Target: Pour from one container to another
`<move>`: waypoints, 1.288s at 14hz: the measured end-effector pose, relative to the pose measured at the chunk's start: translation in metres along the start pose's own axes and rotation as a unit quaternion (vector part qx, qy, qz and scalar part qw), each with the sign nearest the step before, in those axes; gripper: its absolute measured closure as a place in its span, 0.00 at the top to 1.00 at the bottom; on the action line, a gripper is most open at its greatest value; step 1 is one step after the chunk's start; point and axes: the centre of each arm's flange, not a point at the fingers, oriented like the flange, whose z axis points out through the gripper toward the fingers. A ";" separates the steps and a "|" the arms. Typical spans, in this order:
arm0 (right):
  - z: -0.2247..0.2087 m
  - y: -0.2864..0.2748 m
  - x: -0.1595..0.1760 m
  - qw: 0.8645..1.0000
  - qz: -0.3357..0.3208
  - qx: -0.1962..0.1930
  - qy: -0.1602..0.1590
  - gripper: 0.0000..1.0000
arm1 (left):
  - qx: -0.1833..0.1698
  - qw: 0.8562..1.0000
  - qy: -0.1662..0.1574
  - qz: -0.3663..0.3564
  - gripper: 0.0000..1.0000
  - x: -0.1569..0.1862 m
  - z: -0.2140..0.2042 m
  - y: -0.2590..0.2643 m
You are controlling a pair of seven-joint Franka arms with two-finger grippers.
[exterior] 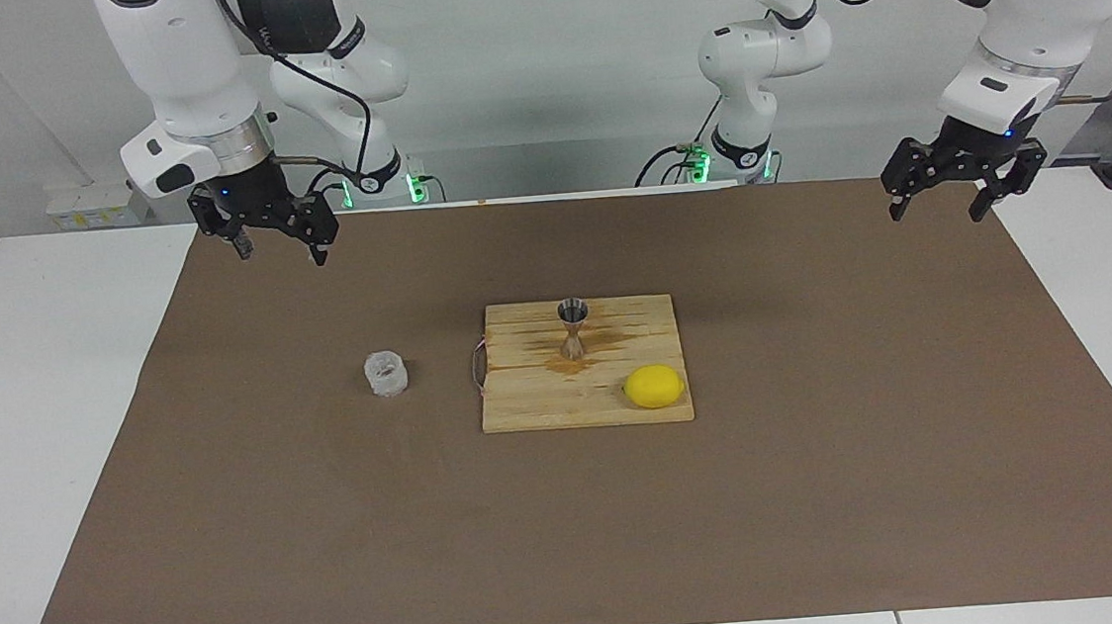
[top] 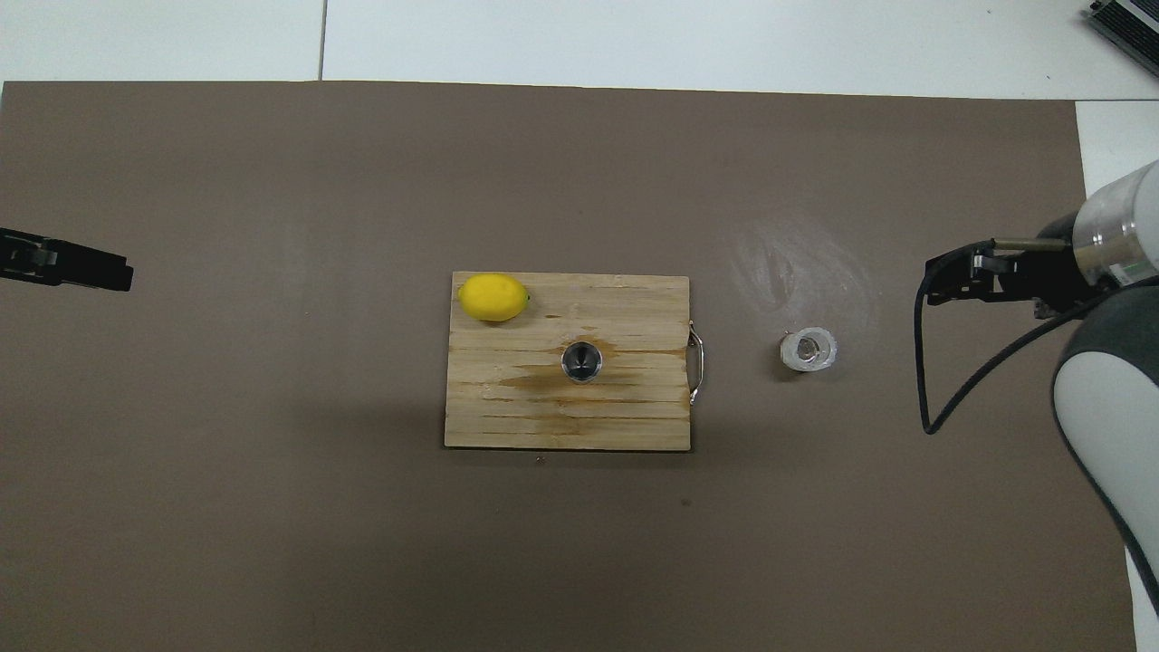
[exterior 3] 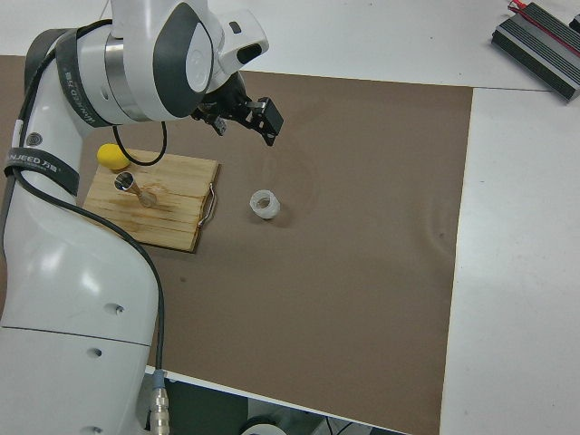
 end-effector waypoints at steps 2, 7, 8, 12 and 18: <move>0.004 -0.002 -0.001 1.000 -0.001 0.006 -0.006 1.00 | 0.000 1.000 0.000 0.000 1.00 0.000 0.000 0.000; 0.007 -0.003 -0.003 1.000 -0.001 0.006 -0.010 1.00 | 0.000 1.000 0.000 0.000 1.00 0.000 0.000 0.000; 0.007 -0.003 -0.003 1.000 -0.001 0.011 -0.010 1.00 | 0.000 1.000 0.000 0.000 1.00 0.000 0.000 0.000; 0.006 -0.002 -0.001 1.000 -0.017 0.022 -0.006 1.00 | 0.000 1.000 0.000 0.000 1.00 0.000 0.000 0.000; 0.007 0.000 -0.001 0.999 -0.021 0.023 -0.007 1.00 | 0.000 1.000 0.000 0.001 1.00 0.000 0.000 0.001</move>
